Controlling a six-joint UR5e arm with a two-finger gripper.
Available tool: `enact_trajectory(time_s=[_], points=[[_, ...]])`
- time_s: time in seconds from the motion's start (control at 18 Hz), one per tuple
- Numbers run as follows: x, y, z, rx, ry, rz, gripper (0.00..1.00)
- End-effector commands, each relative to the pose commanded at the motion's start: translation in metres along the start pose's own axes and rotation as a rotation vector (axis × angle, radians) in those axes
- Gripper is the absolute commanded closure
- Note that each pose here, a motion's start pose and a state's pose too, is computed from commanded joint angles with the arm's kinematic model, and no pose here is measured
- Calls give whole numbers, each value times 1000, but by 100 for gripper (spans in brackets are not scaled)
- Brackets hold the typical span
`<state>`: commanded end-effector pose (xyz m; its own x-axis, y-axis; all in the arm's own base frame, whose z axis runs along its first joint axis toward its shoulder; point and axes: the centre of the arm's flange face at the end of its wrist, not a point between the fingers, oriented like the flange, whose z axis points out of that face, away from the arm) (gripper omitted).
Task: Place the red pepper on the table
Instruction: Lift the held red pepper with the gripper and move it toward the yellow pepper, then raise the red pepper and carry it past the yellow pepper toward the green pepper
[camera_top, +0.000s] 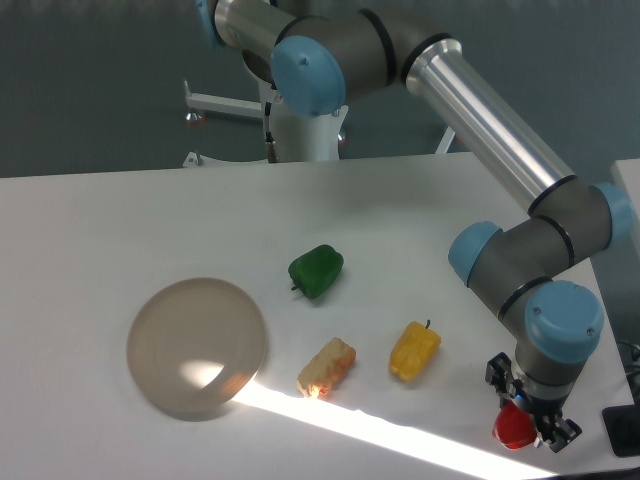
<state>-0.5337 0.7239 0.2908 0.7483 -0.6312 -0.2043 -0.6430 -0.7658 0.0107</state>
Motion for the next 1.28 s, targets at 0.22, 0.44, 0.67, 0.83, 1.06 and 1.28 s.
enact_trajectory(time_s=[0.22,0.44,0.67,0.83,1.06,1.28], points=[[2,-2,-4,0,3,3,43],[15,-23,-20,7,18,17,43],[40,-21,-50,26,56,10,43],[62,-16,-66,37,105,7,43],[94,10,-84,24,188,-8,43],[125,38,-85,13,248,-28,43]])
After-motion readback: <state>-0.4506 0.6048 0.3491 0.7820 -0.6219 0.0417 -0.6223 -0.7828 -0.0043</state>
